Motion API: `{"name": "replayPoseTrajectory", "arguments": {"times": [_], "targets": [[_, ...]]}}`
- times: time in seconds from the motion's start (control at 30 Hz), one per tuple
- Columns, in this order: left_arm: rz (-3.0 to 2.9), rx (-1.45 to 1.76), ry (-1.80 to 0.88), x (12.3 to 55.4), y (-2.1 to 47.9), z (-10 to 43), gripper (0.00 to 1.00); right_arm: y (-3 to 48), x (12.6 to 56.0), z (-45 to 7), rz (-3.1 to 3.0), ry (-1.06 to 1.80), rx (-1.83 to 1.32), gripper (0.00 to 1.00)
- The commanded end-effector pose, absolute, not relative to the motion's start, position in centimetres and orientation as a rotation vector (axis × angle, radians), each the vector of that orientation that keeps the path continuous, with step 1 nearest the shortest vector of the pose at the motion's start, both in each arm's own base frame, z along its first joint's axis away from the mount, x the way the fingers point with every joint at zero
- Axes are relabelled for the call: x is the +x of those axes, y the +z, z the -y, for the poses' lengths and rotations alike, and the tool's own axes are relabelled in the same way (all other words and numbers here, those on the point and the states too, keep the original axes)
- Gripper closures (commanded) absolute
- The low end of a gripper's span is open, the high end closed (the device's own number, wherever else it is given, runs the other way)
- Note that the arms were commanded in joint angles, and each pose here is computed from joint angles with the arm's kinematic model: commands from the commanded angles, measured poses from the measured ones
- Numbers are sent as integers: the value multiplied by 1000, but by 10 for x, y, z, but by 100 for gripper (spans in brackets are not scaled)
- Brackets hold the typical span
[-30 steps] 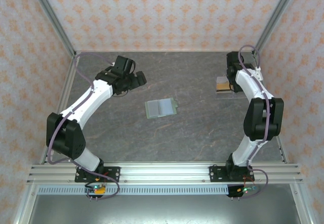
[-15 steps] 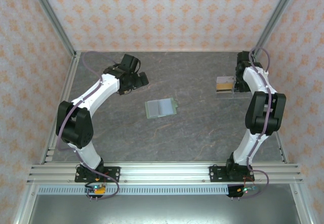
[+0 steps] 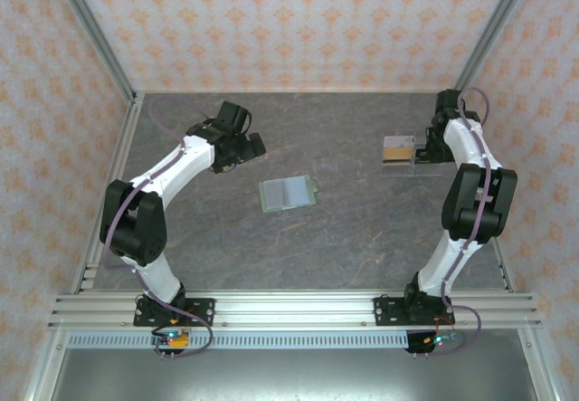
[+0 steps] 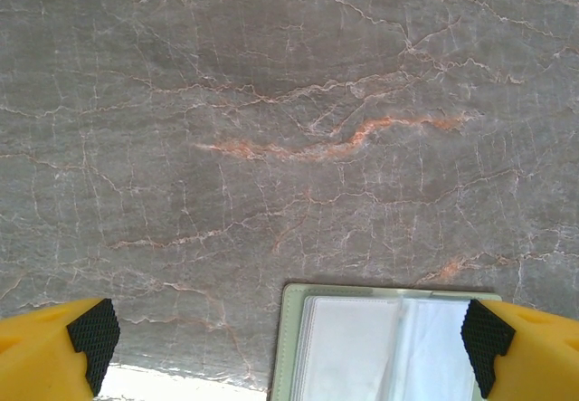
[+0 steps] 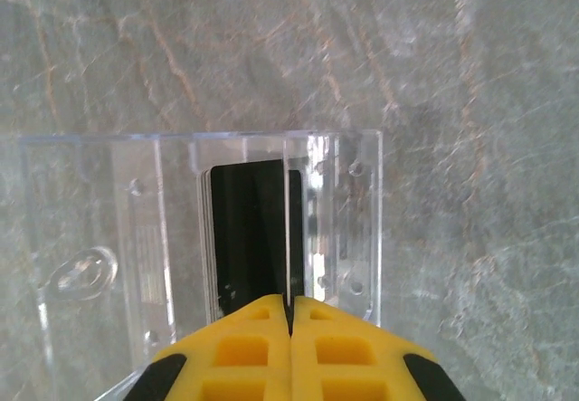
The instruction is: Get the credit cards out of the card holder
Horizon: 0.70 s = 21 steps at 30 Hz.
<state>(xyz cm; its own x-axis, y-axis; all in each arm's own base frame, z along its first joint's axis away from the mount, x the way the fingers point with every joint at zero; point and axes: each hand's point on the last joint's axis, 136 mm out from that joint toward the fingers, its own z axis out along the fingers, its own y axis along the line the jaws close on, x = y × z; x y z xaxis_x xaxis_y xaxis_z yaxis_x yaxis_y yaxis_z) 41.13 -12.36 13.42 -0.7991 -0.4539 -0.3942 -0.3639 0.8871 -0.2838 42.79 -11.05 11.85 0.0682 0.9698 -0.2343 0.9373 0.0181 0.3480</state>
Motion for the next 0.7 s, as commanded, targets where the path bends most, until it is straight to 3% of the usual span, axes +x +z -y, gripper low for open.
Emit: {"name": "replayPoseTrajectory", "arguments": {"times": [0.0,0.67], "targets": [[-2560,-587,-270,420,137,125,0,122,441,102,-1925,204,1942,100],[-2629,-510,-258,434,121,136,0,100,443,101,-1993,152,1978,100]]}}
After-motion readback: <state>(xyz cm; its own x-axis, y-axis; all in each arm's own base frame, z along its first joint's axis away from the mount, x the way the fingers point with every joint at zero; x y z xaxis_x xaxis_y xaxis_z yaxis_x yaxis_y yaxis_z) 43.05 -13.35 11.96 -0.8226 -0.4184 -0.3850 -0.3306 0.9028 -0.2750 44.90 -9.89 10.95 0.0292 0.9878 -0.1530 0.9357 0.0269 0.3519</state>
